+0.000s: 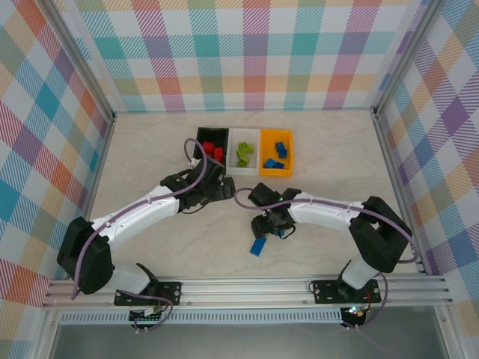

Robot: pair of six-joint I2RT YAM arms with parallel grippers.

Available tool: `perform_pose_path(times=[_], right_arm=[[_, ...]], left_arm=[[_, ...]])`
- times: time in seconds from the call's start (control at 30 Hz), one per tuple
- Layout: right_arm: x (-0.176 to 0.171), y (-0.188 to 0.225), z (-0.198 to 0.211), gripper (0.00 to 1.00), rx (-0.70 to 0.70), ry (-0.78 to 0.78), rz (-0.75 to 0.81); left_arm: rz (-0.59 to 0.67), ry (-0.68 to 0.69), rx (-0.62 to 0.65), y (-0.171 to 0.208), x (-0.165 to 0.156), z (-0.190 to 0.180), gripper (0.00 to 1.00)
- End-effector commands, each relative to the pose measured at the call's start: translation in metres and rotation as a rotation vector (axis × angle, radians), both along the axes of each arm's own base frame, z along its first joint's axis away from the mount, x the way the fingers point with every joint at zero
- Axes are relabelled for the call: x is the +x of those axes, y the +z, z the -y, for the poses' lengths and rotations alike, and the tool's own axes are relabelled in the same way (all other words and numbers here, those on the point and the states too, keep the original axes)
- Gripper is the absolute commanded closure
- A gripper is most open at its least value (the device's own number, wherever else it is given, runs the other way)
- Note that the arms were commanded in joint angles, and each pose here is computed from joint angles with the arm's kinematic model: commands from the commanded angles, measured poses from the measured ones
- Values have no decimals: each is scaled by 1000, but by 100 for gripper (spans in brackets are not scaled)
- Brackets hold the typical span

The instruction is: Sort the legos into containers by color

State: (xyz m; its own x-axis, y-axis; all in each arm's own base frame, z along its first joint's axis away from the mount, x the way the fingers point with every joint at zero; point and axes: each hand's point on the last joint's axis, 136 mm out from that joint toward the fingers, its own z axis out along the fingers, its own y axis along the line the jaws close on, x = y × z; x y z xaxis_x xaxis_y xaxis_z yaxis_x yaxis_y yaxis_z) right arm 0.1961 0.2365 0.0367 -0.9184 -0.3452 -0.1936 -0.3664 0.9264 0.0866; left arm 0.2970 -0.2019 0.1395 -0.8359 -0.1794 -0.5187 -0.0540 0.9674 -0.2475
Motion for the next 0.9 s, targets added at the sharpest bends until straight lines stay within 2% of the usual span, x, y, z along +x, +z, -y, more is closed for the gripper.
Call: perform_pose_path(times=[0.0,0.13,0.4,0.63,0.7,0.87], right_arm=[[-18,-6,7,31,-9,-101,-76],[-25,-12,-2,31,19,-158,-122],[-9,-21,-11,36,-29,-223,-116],[4,-30,-26,41,-40,-187,-96],[7,-33,-23,44,-65,-191,-85],[18,-38,-21,44,-125,-188,-52]], left_arm=[[1,-6,-25,3,-6,2,0],[12,-7,-16,7,-7,-1,0],[24,-8,-4,8,-11,-7,0],[38,-7,10,8,-14,-14,0],[40,-9,12,9,-14,-14,0],[47,-12,13,11,-13,-14,0]])
